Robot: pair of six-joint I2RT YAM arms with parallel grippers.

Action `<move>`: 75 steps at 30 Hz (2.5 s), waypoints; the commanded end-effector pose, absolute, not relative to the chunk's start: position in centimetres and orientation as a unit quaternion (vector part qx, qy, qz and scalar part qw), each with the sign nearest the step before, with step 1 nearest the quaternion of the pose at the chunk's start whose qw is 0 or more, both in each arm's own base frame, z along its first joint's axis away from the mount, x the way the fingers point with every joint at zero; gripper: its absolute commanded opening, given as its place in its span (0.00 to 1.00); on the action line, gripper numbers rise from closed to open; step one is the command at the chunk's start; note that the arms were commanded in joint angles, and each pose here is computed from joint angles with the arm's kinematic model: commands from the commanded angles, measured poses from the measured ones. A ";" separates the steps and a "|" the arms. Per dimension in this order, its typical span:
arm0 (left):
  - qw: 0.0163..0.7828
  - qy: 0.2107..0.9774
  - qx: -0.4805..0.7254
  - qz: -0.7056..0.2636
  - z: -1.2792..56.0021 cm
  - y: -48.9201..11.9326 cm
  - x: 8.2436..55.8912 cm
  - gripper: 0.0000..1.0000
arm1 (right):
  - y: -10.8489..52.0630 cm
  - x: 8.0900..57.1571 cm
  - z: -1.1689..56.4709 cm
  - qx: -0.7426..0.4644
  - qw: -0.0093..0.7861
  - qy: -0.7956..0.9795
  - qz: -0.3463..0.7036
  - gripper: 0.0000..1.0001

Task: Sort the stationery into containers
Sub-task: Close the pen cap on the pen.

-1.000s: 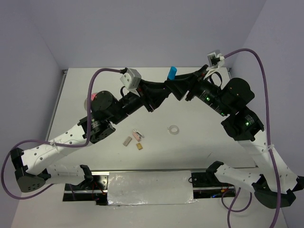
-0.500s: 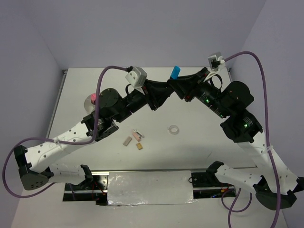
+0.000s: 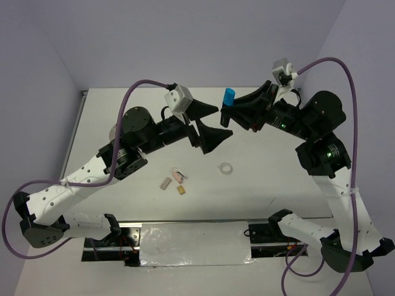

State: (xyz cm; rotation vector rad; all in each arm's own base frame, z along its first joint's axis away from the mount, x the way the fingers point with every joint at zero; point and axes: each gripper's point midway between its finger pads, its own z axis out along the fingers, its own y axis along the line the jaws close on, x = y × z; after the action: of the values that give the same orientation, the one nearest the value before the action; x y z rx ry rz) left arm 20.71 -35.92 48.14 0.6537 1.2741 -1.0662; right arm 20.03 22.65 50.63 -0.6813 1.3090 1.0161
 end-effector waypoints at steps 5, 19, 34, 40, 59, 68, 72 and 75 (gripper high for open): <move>0.551 0.444 0.406 -0.578 51.8 -34.2 13.1 0.99 | 22.8 11.8 54.1 -0.481 0.533 0.437 0.542 0.00; 0.511 0.410 0.394 -0.644 53.5 -34.8 12.3 0.80 | 22.7 10.7 53.7 -0.470 0.504 0.434 0.581 0.00; 0.480 0.417 0.382 -0.670 53.1 -36.2 12.8 0.24 | 22.7 11.4 53.3 -0.446 0.524 0.444 0.575 0.00; 0.483 0.401 0.381 -0.679 53.4 -35.7 12.3 0.45 | 22.7 12.4 52.7 -0.432 0.533 0.459 0.564 0.00; 0.459 0.400 0.387 -0.692 52.9 -36.8 12.4 0.33 | 22.5 13.4 53.4 -0.395 0.571 0.457 0.556 0.00; 0.473 0.411 0.388 -0.676 52.8 -36.8 13.0 0.00 | 22.6 13.8 53.5 -0.387 0.570 0.464 0.556 0.05; 0.496 0.407 0.390 -0.660 53.0 -36.2 13.0 0.00 | 22.6 14.6 53.0 -0.385 0.559 0.492 0.545 0.35; 0.508 0.403 0.390 -0.654 53.2 -35.9 13.0 0.00 | 22.6 14.8 52.8 -0.380 0.562 0.500 0.538 0.51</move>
State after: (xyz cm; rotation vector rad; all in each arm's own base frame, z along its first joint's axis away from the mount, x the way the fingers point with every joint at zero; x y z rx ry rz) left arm 14.21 -37.40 50.50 0.9362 1.0931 -1.6226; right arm 14.24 22.73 52.42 -0.9103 1.1725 1.3211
